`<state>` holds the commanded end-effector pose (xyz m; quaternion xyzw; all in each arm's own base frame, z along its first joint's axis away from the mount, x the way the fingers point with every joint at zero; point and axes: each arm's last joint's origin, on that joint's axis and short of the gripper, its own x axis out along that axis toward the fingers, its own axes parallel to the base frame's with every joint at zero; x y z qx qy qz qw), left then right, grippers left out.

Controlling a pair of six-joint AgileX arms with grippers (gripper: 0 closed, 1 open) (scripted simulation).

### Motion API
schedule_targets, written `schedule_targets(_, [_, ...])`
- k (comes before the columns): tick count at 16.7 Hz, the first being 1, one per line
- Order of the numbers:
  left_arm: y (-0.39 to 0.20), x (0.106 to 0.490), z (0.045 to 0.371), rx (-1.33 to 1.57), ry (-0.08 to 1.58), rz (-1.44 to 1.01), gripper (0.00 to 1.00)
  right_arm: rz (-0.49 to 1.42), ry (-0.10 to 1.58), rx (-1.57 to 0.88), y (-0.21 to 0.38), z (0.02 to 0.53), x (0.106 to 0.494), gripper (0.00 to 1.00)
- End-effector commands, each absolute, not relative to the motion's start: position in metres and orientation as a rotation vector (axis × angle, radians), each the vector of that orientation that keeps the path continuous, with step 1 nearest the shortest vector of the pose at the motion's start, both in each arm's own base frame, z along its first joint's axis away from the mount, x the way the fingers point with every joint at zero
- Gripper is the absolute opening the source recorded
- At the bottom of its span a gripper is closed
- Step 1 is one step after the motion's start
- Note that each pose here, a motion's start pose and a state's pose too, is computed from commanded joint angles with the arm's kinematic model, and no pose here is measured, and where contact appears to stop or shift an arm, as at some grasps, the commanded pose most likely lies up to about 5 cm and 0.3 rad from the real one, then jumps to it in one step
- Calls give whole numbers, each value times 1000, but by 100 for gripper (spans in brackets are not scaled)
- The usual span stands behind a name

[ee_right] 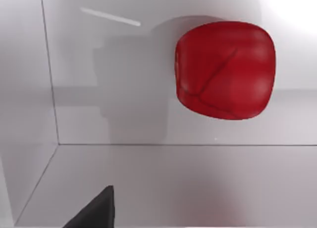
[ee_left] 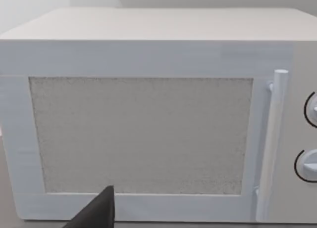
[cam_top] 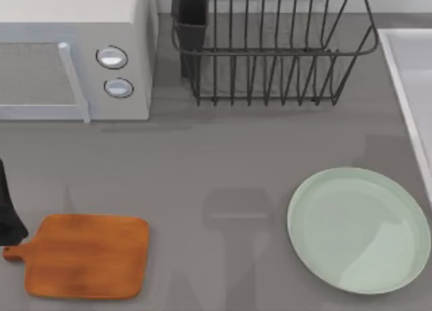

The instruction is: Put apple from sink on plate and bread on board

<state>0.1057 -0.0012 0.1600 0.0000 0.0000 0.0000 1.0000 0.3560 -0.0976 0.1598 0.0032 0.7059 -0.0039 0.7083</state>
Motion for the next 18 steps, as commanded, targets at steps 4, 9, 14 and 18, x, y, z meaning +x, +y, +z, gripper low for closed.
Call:
schedule_targets(4, [-1, 106, 160, 0, 0, 0, 100, -8, 1571, 8, -98, 159, 357, 100])
schedule_targets(9, [-1, 106, 160, 0, 0, 0, 100, -3, 1581, 7, -97, 134, 360, 100])
schedule_targets(14, [-1, 106, 160, 0, 0, 0, 100, -10, 1553, 3, -100, 57, 366, 100])
schedule_targets(18, [-1, 106, 160, 0, 0, 0, 100, -9, 1566, 7, -98, 11, 358, 100])
